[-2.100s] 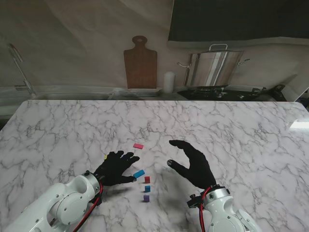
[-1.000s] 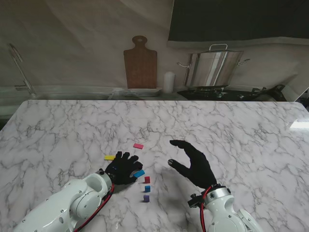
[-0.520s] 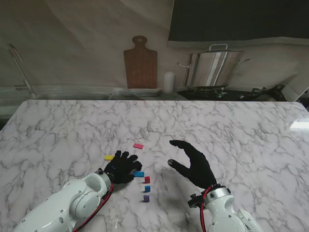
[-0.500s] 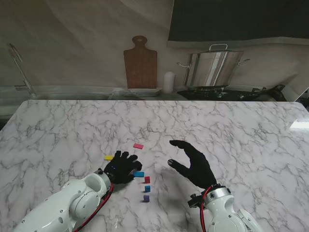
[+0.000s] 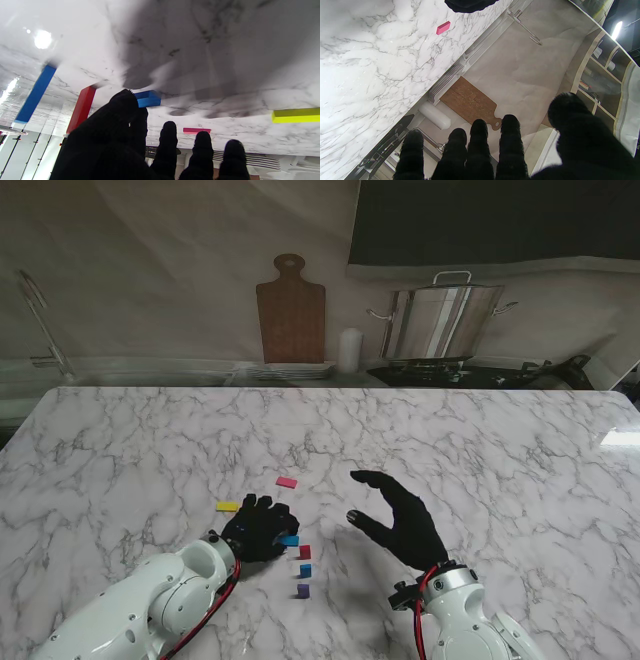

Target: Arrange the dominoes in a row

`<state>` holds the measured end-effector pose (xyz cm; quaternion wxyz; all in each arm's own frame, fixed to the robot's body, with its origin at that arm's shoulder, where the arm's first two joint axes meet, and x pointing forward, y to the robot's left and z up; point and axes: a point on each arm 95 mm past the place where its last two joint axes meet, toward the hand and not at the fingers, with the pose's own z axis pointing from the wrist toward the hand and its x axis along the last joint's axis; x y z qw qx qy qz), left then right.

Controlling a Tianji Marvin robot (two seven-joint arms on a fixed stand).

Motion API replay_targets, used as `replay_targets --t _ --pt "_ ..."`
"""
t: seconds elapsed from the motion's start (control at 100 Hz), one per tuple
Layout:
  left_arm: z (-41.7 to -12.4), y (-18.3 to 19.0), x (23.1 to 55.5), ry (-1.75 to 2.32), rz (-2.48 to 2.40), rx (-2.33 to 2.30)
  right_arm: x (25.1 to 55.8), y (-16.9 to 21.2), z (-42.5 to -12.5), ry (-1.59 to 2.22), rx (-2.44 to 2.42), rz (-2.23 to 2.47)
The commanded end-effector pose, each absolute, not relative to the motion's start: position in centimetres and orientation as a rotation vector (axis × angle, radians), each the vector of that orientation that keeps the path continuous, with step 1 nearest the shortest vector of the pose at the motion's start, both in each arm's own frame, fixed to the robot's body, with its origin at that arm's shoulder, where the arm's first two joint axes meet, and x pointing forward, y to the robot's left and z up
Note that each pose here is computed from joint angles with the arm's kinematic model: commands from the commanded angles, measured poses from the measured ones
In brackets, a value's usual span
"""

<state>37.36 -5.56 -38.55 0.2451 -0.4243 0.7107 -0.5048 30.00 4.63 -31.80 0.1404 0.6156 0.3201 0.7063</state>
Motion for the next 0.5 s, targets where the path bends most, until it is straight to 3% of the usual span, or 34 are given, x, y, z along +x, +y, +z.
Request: replay_targets --t 0.0,0.49 --pt "-38.73 -5.8 37.33 1.95 -1.372 -1.167 29.88 4.7 -31.8 0.926 1.783 2.037" --pt "-39.03 -6.21 37.22 1.963 -1.366 -1.174 30.03 4.6 -31.87 0.921 1.785 2.035"
